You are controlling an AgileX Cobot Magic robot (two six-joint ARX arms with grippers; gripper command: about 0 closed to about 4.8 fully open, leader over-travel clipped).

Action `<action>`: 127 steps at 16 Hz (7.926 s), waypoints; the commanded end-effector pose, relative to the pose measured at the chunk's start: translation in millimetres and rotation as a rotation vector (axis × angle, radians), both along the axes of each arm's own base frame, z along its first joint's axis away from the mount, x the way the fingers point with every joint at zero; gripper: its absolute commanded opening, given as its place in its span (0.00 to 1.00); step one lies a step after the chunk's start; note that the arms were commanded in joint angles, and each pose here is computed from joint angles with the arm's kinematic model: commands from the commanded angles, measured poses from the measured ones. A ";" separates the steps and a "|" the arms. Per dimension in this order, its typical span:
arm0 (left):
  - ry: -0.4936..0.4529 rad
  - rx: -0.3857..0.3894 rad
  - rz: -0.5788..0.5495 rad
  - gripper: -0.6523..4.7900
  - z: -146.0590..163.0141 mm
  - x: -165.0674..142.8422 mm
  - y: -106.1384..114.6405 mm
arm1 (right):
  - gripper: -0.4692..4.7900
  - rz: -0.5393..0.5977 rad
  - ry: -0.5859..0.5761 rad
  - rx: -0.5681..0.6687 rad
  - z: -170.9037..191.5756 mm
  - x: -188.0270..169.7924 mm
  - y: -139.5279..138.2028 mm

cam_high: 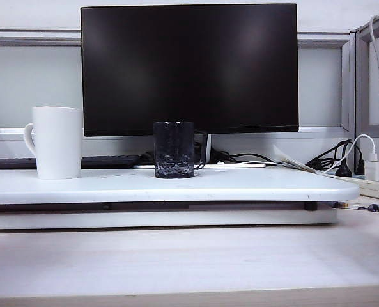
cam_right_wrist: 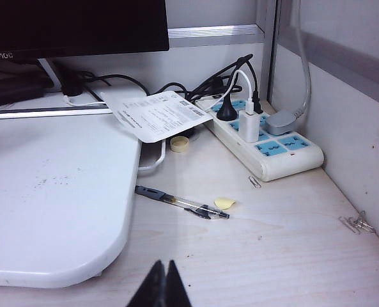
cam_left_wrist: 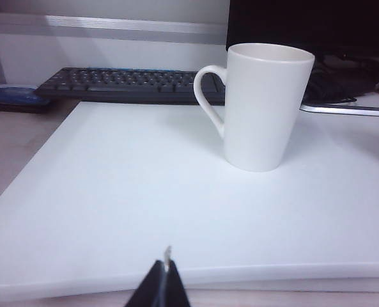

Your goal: Carefully pick up the black cup and pour some water from the black cup into the white cup.

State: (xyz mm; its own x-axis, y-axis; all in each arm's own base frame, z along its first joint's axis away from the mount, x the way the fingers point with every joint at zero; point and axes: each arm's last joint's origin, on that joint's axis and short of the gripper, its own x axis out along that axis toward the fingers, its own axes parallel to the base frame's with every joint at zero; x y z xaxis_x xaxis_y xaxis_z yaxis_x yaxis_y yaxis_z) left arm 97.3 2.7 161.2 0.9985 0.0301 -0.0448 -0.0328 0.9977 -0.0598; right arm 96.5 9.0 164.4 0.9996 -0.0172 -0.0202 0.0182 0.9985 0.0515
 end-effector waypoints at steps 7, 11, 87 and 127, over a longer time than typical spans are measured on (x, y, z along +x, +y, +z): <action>-0.037 -0.004 -0.029 0.40 11.2 -1.9 -0.9 | 0.20 0.131 -0.142 0.015 17.2 -1.8 3.7; -0.212 -0.064 -0.161 1.00 70.5 -19.6 -5.0 | 0.81 0.156 -0.346 0.026 100.9 -31.9 0.2; 0.010 0.128 -0.149 1.00 146.0 121.3 -36.5 | 0.08 0.800 -0.151 0.017 185.9 282.5 195.2; 0.289 0.039 -0.435 1.00 110.9 168.8 -26.9 | 0.08 0.623 -0.296 -0.687 169.8 322.2 340.8</action>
